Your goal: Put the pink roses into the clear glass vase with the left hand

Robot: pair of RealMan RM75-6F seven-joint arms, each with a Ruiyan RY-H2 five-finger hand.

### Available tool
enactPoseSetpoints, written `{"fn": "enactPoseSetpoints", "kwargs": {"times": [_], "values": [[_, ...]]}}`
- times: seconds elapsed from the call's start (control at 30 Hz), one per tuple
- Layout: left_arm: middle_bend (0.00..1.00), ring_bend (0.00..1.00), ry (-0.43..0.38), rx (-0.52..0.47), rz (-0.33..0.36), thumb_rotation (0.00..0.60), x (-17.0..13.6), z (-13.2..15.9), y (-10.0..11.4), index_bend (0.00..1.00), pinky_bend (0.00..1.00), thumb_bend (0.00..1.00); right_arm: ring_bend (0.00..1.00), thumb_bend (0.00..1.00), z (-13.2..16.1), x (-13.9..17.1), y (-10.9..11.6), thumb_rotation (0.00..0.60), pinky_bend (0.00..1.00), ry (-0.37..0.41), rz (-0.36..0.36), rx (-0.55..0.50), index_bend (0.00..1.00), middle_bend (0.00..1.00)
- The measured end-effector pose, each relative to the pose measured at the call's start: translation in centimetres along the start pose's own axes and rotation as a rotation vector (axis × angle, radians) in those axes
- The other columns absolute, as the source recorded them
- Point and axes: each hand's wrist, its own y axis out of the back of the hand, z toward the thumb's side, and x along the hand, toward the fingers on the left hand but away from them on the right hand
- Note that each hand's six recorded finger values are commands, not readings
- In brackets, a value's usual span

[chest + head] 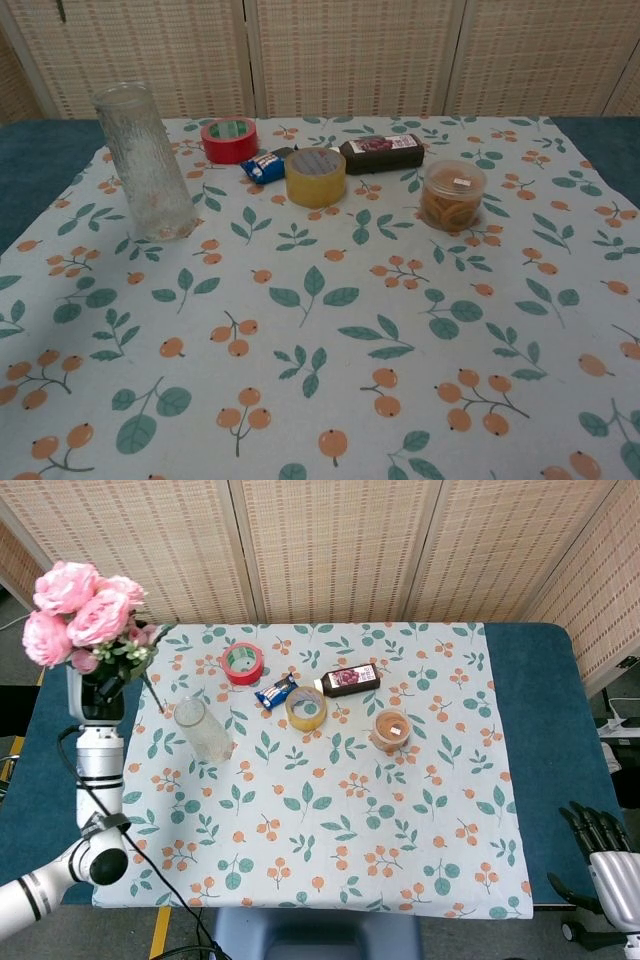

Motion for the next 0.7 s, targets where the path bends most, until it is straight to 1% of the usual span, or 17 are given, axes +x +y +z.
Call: {"fn": "enactPoseSetpoints", "kwargs": {"times": [0.03, 0.13, 0.23, 0.37, 0.53, 0.7], "values": [[0.76, 0.33, 0.006, 0.004, -0.004, 0.600, 0.5, -0.6, -0.8, 0.91, 0.12, 0.61, 0.00, 0.20, -0.1, 0.0, 0.0, 0.498, 0.00, -0.002, 0.002, -0.001, 0.00, 0.00], [0.76, 0.33, 0.030, 0.007, -0.009, 0.600, 1.3, -2.2, -2.4, 0.91, 0.11, 0.60, 0.00, 0.20, -0.3, -0.2, 0.0, 0.498, 0.00, -0.011, 0.004, -0.003, 0.00, 0.00], [0.76, 0.33, 0.051, 0.024, -0.011, 0.600, 1.5, -3.9, -3.2, 0.90, 0.11, 0.60, 0.00, 0.20, -0.6, -0.3, 0.0, 0.498, 0.00, -0.019, 0.004, -0.006, 0.00, 0.00], [0.76, 0.33, 0.067, 0.057, -0.010, 0.600, 1.6, -5.7, -3.7, 0.91, 0.11, 0.59, 0.00, 0.20, -0.7, -0.4, 0.1, 0.497, 0.00, -0.020, 0.006, -0.012, 0.00, 0.00], [0.76, 0.32, 0.077, 0.104, -0.006, 0.600, 1.5, -7.7, -3.6, 0.91, 0.10, 0.58, 0.00, 0.20, -0.9, -0.3, 0.4, 0.498, 0.00, -0.023, -0.002, -0.018, 0.00, 0.00], [0.76, 0.32, 0.071, 0.146, -0.021, 0.600, 1.3, -8.8, -3.5, 0.90, 0.10, 0.58, 0.00, 0.20, -1.1, -0.1, 0.7, 0.498, 0.00, -0.028, -0.009, -0.021, 0.00, 0.00]]}}
